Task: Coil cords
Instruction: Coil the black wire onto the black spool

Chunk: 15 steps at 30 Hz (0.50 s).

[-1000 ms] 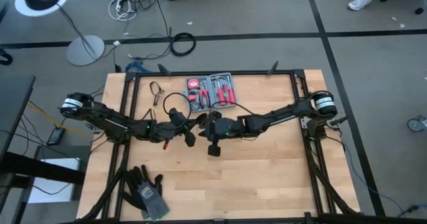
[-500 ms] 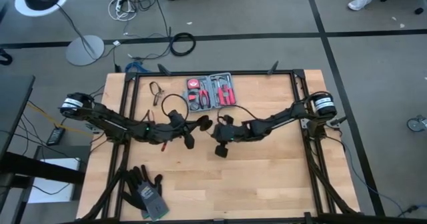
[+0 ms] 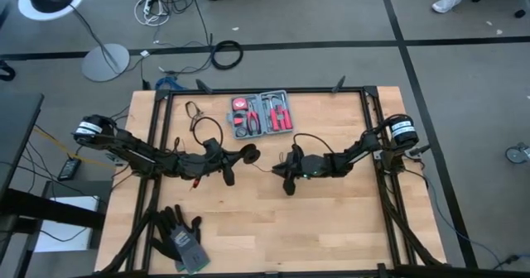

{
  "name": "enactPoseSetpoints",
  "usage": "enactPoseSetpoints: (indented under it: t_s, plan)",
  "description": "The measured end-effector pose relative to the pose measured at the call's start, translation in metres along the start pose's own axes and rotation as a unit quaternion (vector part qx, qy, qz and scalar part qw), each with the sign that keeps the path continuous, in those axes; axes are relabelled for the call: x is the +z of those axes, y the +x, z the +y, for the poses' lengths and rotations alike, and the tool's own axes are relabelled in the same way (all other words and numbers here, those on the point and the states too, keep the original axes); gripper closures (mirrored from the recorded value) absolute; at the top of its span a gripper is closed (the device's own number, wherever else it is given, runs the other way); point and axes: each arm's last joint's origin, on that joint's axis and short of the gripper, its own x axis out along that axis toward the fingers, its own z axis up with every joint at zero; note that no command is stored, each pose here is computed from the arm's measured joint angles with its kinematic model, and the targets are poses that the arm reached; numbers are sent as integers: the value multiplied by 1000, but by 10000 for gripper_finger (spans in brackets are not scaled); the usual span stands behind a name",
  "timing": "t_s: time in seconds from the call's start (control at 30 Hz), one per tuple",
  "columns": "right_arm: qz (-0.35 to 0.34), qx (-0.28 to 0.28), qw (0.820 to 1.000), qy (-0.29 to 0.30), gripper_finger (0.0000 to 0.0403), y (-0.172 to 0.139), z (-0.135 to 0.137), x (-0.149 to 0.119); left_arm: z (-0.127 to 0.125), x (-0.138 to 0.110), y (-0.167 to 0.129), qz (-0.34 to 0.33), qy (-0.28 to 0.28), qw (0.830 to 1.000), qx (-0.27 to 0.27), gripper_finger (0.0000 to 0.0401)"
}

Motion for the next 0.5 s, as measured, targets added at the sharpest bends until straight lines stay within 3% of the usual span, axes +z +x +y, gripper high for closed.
enactPoseSetpoints:
  t_s: [0.2,0.4,0.5]
  plan:
    - [8,10,1000,-9,286,-1,-1,-2,-1,0,0,-1,-2,1000,-4,401]
    - [-2,17,987,-158,254,6,7,8,-1,1,0,-3,1,1000,-7,401]
    - [-3,10,980,-200,252,9,10,11,-1,1,0,-4,0,1000,-7,401]
